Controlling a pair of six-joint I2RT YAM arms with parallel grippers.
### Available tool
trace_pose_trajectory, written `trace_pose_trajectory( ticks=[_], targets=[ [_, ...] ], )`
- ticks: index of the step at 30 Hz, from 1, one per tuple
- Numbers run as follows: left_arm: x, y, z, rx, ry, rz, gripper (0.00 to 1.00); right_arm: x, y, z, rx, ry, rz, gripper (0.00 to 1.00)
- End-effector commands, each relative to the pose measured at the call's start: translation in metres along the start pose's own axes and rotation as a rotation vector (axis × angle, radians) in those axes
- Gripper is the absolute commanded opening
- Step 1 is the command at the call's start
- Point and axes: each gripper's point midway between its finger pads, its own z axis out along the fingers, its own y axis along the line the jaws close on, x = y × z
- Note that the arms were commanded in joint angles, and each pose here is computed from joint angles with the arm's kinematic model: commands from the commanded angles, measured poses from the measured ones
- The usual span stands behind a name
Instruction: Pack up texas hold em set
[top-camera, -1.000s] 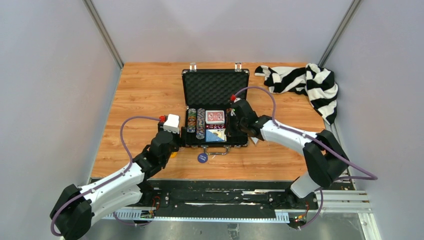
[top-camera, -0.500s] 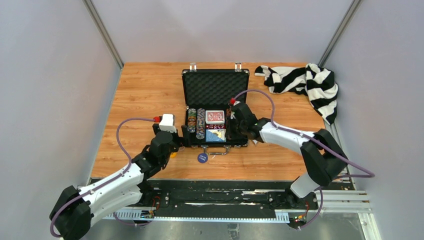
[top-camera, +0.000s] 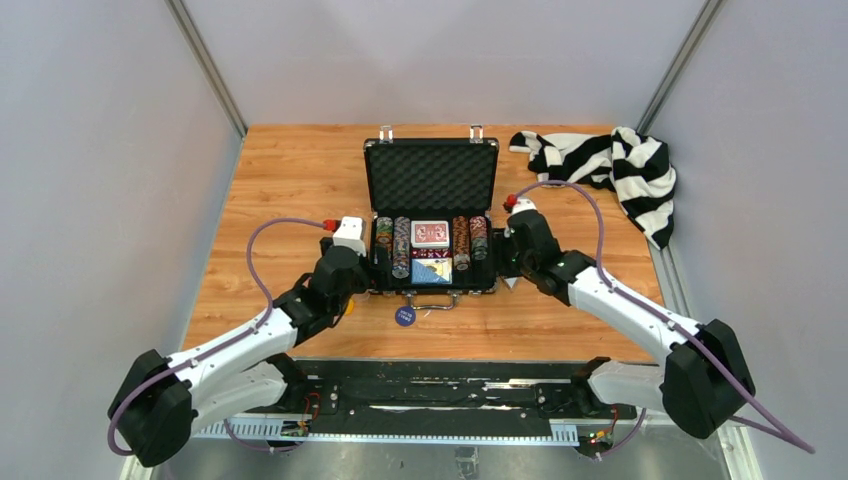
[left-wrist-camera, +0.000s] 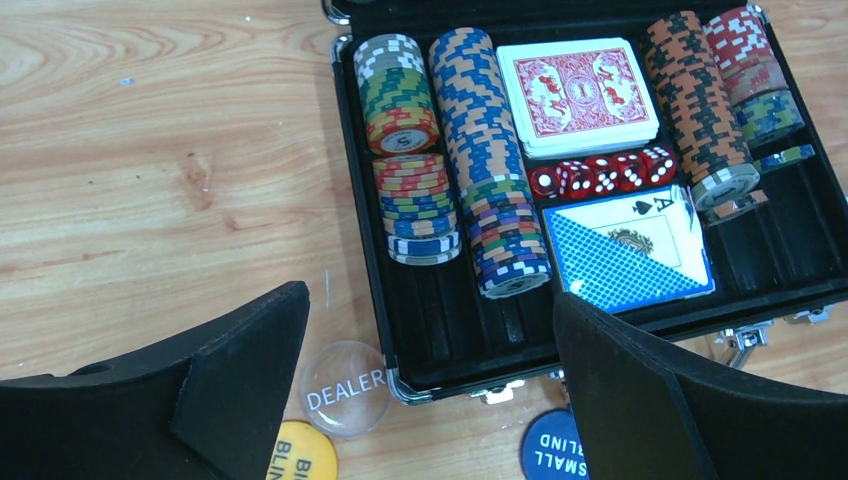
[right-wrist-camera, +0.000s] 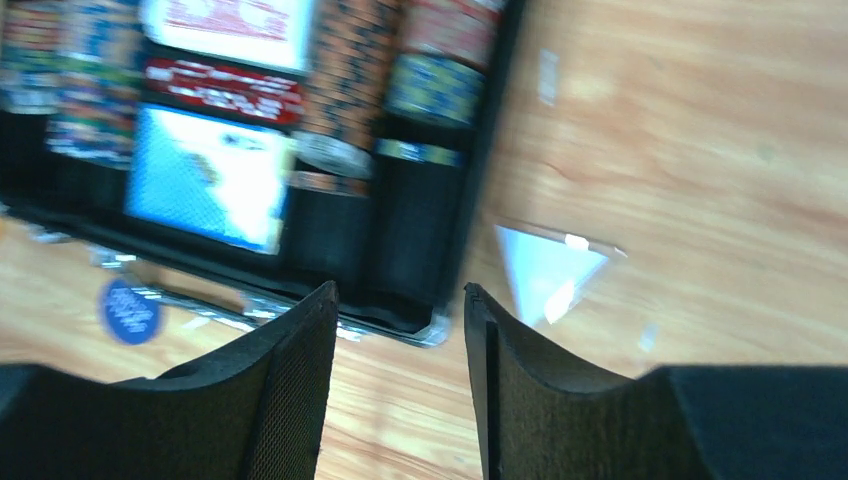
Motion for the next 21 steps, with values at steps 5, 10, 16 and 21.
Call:
trace_pose_trajectory(
  ticks=[5,10,16,21],
  targets=[
    [-0.003,-0.013,0.009,0.017,0.077,0.011,0.94,0.03,-0.063,-0.011,0.138,0.073,0.003,0.51],
    [-0.006,-0.027,0.02,0.044,0.122,0.031,0.95,0.041,-0.071,-0.001,0.129,0.147,-0.095,0.58],
    [-0.006,-0.033,0.022,0.076,0.123,0.038,0.95,0.056,-0.075,0.012,0.134,0.268,-0.144,0.6],
    [-0.003,-0.031,0.022,0.069,0.131,0.052,0.96,0.063,-0.082,0.024,0.172,0.337,-0.133,0.62]
  ],
)
